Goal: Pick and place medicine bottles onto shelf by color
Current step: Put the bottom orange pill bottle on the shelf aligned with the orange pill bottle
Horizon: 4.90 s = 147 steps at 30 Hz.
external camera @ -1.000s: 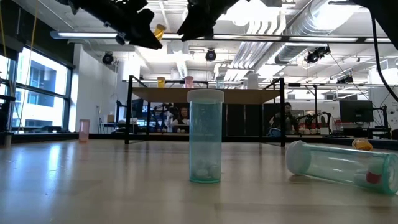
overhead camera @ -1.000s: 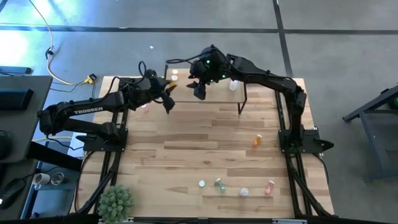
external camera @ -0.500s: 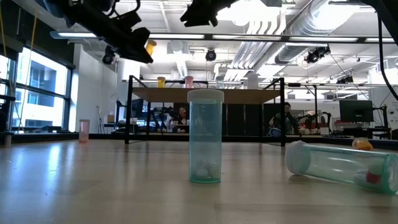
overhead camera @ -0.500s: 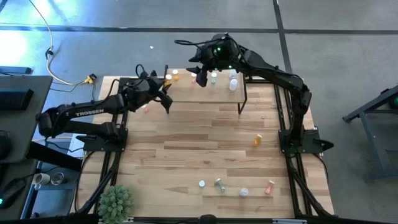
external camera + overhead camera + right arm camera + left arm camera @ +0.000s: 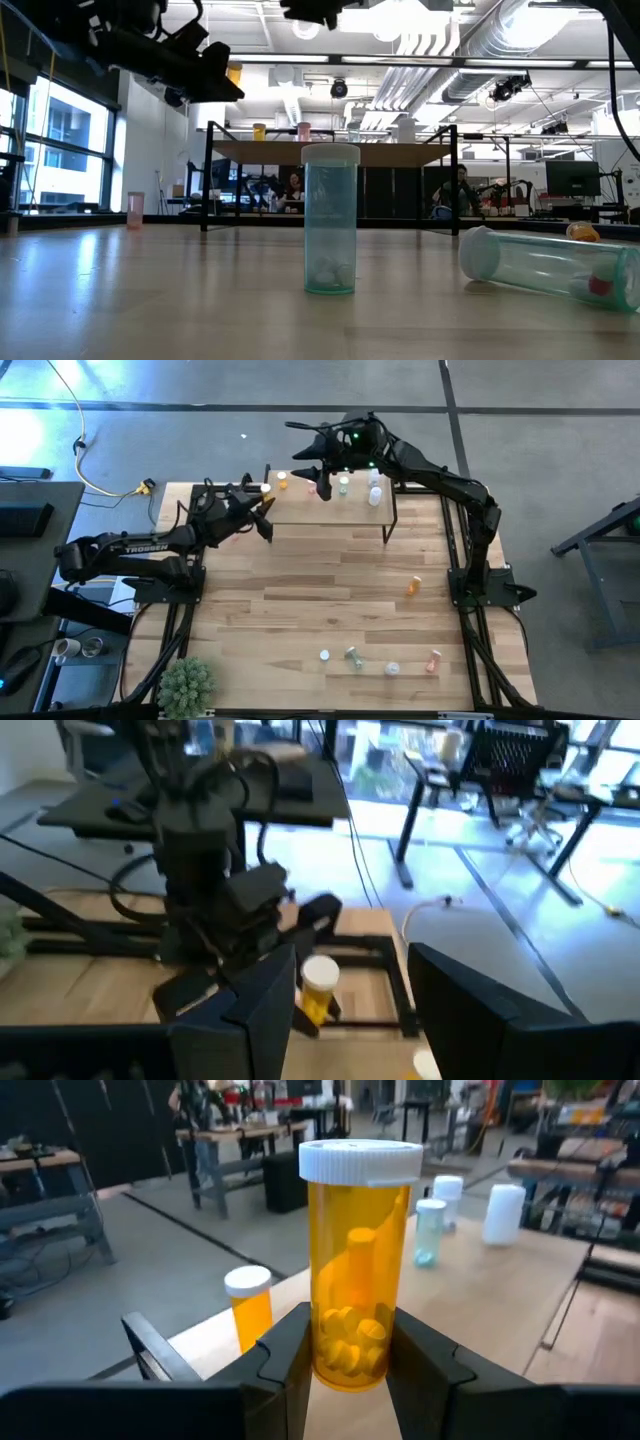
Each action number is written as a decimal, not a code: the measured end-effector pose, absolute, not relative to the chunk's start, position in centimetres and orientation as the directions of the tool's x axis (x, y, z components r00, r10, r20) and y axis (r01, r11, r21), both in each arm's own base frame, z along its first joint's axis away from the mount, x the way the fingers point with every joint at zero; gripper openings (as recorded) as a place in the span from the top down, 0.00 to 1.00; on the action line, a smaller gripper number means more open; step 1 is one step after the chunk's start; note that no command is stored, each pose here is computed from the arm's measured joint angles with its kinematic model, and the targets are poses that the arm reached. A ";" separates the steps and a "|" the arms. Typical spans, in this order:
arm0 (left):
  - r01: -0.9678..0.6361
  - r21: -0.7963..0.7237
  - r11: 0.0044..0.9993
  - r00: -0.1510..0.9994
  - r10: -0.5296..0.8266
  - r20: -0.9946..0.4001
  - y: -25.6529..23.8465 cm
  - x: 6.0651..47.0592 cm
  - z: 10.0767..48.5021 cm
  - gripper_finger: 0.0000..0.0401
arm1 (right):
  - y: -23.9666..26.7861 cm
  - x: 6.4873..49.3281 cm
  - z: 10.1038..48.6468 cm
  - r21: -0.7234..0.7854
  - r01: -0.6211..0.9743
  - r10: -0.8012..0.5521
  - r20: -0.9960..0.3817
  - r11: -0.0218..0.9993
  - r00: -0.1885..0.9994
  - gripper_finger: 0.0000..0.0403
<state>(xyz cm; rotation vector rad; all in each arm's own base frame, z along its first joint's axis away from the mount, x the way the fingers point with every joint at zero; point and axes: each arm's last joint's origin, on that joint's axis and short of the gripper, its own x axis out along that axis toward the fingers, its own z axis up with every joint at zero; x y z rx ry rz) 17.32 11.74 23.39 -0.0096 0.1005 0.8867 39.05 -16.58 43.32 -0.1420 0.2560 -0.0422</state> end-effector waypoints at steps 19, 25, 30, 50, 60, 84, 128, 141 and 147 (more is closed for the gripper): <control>-0.690 -0.005 0.724 0.723 0.690 0.041 11.4 17.4 23.8 0.76 | -14.7 43.7 39.6 -0.239 -0.087 0.024 -0.253 0.967 0.967 0.54; -0.690 -0.007 0.724 0.723 0.689 0.049 11.4 17.4 23.9 0.76 | -14.5 45.1 38.5 -0.218 -0.070 0.018 -0.233 0.974 0.972 0.54; -0.690 0.006 0.724 0.722 0.688 0.067 11.4 17.4 24.0 0.76 | -14.8 45.7 37.9 -0.211 -0.029 -0.018 -0.219 0.977 0.975 0.54; -0.669 0.019 0.743 0.743 0.667 0.061 11.3 17.5 24.0 0.76 | -14.7 47.2 35.7 -0.162 -0.025 -0.014 -0.233 0.986 0.972 0.54; -0.670 0.022 0.742 0.743 0.669 0.040 11.3 17.5 23.8 0.76 | -14.8 47.6 35.0 -0.151 -0.027 -0.012 -0.252 0.988 0.968 0.54; -0.669 0.025 0.743 0.743 0.668 0.030 11.3 17.5 23.7 0.76 | -14.9 47.5 34.9 -0.137 -0.020 -0.016 -0.261 0.990 0.965 0.68; -0.794 0.035 0.607 0.608 0.792 0.055 10.4 15.0 25.4 0.47 | -22.2 41.3 36.4 -0.005 0.016 -0.017 -0.273 1.000 0.962 0.68; -0.812 0.029 0.582 0.583 0.810 0.064 10.1 14.4 25.8 0.47 | -19.3 43.6 28.8 -0.067 0.101 -0.108 -0.117 0.993 0.987 0.68; -0.815 0.029 0.579 0.580 0.812 0.064 10.1 14.4 25.8 0.47 | -18.8 43.7 28.4 -0.089 0.172 -0.180 -0.088 0.981 0.980 0.68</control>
